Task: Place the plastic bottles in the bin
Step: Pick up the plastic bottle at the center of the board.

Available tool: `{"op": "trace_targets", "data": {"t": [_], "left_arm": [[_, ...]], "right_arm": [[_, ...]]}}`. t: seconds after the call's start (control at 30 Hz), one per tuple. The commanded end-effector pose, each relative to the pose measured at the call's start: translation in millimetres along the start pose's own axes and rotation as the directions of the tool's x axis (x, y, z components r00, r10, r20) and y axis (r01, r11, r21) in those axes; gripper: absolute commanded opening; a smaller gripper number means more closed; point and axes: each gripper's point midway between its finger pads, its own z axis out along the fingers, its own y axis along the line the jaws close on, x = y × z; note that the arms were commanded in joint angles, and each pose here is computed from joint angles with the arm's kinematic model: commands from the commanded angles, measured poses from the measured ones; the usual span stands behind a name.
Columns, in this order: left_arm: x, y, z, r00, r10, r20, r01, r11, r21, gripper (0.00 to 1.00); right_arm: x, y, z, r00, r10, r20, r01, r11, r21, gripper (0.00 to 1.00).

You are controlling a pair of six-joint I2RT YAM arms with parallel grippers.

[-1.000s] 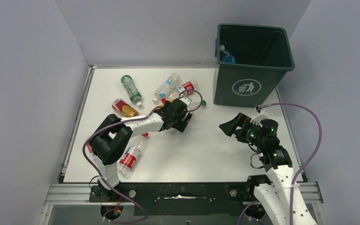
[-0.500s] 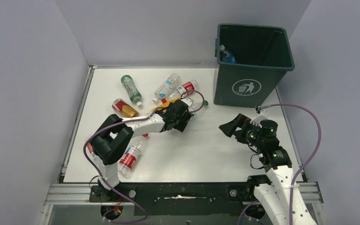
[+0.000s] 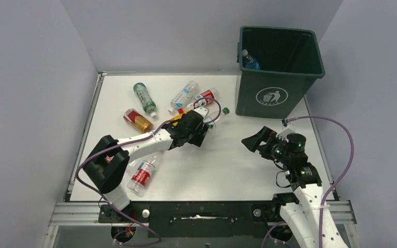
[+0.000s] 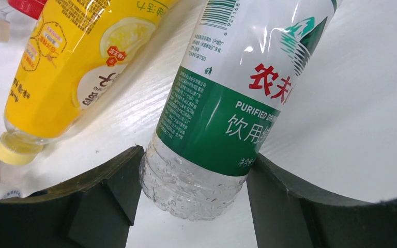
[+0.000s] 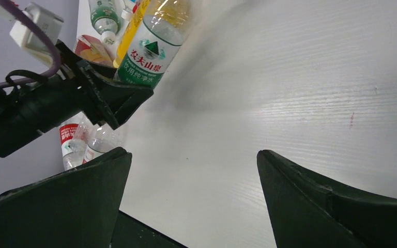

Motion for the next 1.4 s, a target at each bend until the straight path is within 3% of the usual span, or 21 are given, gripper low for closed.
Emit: {"op": "trace_targets", "data": {"t": [0.0, 0.67, 1.37], "left_arm": [[-17, -8, -31, 0.996, -0.064, 0.058, 0.061, 0.997, 0.053, 0.51], [0, -13, -77, 0.99, -0.142, 0.029, 0.138, 0.985, 0.102, 0.51], [-3, -14, -91, 0.986, -0.16, 0.041, 0.154, 0.979, 0.131, 0.51]], "right_arm": [[-5, 11, -2, 1.0, -0.008, 0.022, 0.009, 0.999, -0.041, 0.98], [1, 10, 1, 1.0, 0.014, 0.011, -0.013, 0.999, -0.052, 0.98], [2, 11, 10, 1.0, 0.023, -0.009, -0.024, 0.998, -0.051, 0.98]]}}
